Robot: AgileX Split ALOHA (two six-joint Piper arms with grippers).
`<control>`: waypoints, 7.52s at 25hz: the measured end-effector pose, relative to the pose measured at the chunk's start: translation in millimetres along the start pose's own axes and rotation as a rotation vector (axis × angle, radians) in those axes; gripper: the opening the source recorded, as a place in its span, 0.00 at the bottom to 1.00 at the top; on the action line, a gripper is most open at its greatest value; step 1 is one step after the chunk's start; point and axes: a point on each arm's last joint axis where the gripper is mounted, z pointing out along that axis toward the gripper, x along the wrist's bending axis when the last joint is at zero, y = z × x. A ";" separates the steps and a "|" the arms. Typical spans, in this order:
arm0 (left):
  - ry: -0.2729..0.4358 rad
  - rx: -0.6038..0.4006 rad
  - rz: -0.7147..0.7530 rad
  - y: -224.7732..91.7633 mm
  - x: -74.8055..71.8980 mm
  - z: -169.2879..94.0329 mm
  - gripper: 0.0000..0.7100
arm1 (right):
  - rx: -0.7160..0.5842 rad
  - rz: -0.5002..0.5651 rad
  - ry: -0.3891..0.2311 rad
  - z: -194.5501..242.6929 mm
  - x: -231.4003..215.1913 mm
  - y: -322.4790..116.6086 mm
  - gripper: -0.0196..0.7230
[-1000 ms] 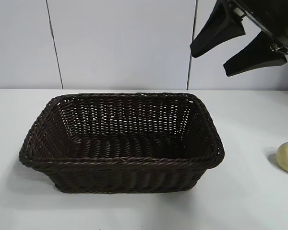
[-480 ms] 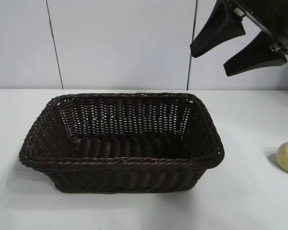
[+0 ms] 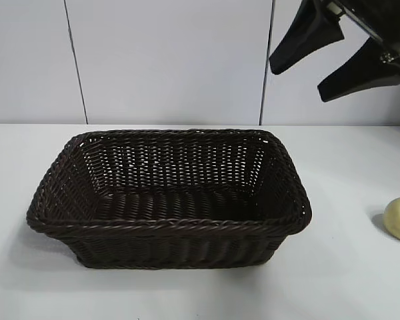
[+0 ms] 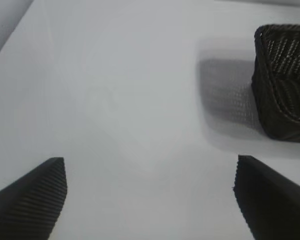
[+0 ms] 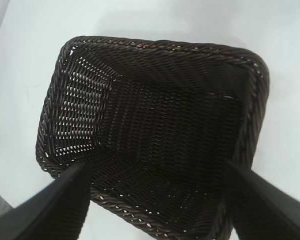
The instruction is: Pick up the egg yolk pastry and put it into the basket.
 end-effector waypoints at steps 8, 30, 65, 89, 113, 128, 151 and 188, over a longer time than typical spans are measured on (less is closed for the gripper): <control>-0.005 0.000 0.002 0.0 0.0 0.0 0.93 | 0.107 0.065 -0.260 -16.8 -34.9 -2.5 0.75; -0.006 0.000 0.002 0.0 0.0 0.0 0.93 | 0.310 0.270 -0.444 39.5 -138.4 -17.5 0.75; -0.006 -0.001 0.002 0.1 0.0 0.0 0.93 | 0.421 0.306 -0.512 79.3 -168.8 -34.6 0.07; -0.006 -0.001 0.002 0.1 0.0 0.0 0.93 | 0.277 0.282 -0.404 33.9 -130.9 -12.3 0.06; -0.006 -0.001 0.002 0.1 0.0 0.0 0.93 | 0.201 0.181 -0.117 26.2 -68.0 40.0 0.05; -0.006 -0.001 0.002 0.1 0.0 0.0 0.93 | 0.139 -0.024 0.046 95.7 74.7 23.1 0.05; -0.006 -0.001 0.002 0.1 0.0 0.0 0.93 | 0.209 0.012 0.009 165.9 66.5 2.0 0.59; -0.006 -0.001 0.001 0.1 0.0 0.0 0.93 | 0.326 0.007 -0.477 68.0 -27.8 89.1 0.75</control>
